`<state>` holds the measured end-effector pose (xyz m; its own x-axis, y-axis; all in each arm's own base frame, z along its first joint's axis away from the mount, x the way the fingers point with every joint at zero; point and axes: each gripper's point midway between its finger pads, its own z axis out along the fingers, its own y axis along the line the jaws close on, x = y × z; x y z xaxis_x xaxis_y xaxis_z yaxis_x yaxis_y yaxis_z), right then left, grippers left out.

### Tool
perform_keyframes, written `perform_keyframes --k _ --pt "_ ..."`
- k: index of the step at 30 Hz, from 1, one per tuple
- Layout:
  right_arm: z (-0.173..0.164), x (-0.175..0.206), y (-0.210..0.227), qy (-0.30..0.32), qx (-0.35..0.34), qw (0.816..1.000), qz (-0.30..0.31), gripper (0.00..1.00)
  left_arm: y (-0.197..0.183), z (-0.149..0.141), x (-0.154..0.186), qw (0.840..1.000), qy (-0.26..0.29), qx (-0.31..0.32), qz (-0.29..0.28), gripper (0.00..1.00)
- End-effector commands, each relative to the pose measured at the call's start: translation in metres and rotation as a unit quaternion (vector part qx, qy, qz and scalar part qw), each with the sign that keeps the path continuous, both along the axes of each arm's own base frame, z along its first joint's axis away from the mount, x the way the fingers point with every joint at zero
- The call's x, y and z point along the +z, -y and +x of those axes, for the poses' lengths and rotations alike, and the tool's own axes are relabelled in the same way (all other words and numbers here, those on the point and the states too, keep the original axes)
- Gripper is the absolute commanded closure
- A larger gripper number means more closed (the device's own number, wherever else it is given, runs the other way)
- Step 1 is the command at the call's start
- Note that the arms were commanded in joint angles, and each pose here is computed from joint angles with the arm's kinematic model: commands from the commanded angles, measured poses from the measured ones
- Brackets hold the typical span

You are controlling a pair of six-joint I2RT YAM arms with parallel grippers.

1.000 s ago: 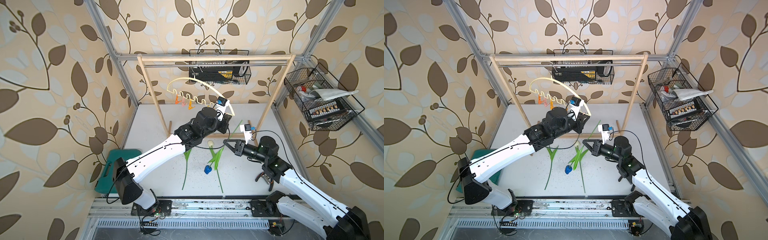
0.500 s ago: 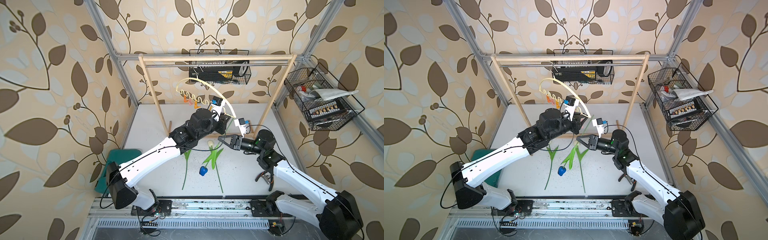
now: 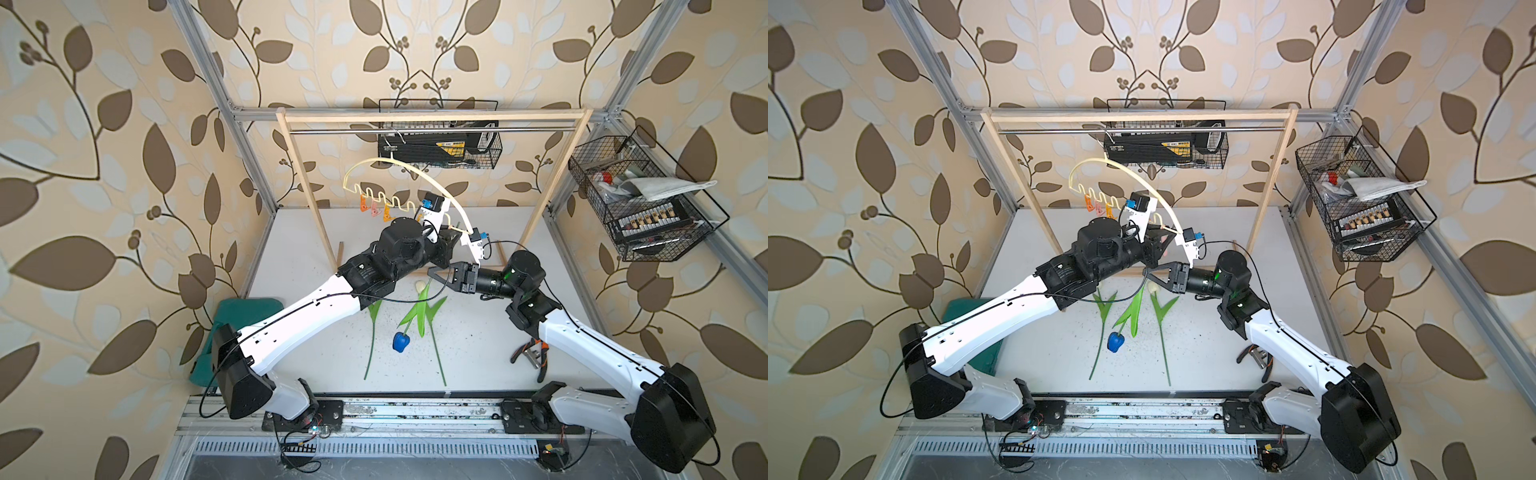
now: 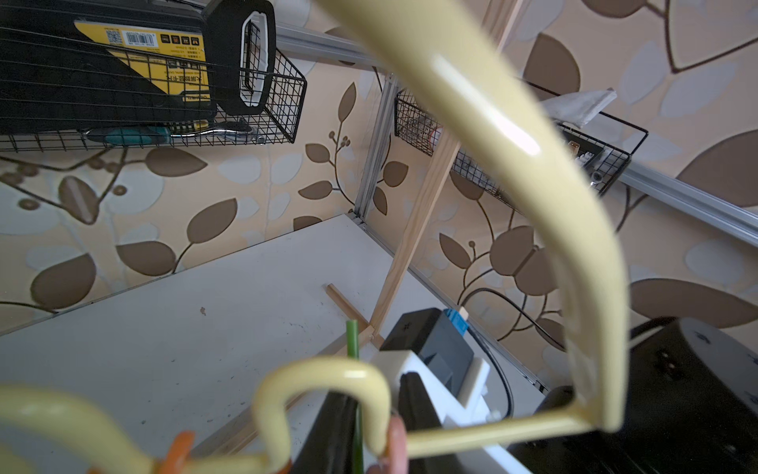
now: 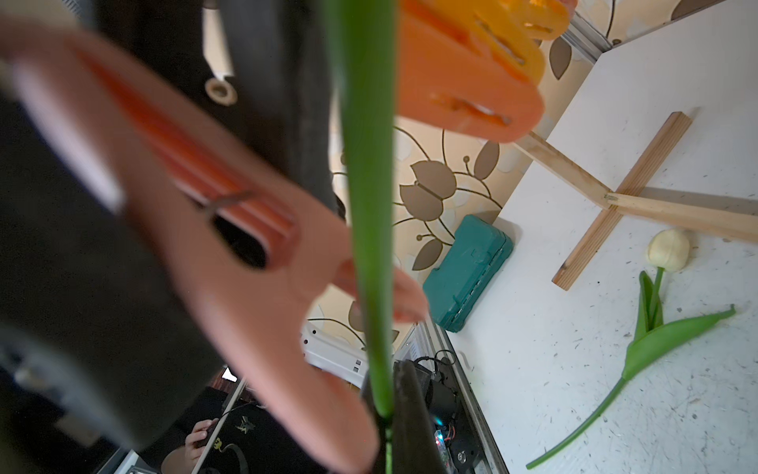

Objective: Dry the flowers on a clothes hanger
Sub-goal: Clamp the flower onto the hanger.

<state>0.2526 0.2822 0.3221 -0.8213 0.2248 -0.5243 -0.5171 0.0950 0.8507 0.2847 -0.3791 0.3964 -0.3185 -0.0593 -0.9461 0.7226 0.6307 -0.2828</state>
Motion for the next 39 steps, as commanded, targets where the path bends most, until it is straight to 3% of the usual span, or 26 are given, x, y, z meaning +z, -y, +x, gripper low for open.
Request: perform_keyframes --k 1,39 --pt "-0.014 0.021 -0.003 0.044 0.022 0.999 0.003 1.0 -0.009 -0.001 0.023 0.999 0.016 0.0 -0.031 0.91" --pt "-0.015 0.052 0.005 0.066 0.017 0.996 0.05 1.0 -0.007 0.001 0.014 1.0 0.005 0.0 -0.028 0.88"
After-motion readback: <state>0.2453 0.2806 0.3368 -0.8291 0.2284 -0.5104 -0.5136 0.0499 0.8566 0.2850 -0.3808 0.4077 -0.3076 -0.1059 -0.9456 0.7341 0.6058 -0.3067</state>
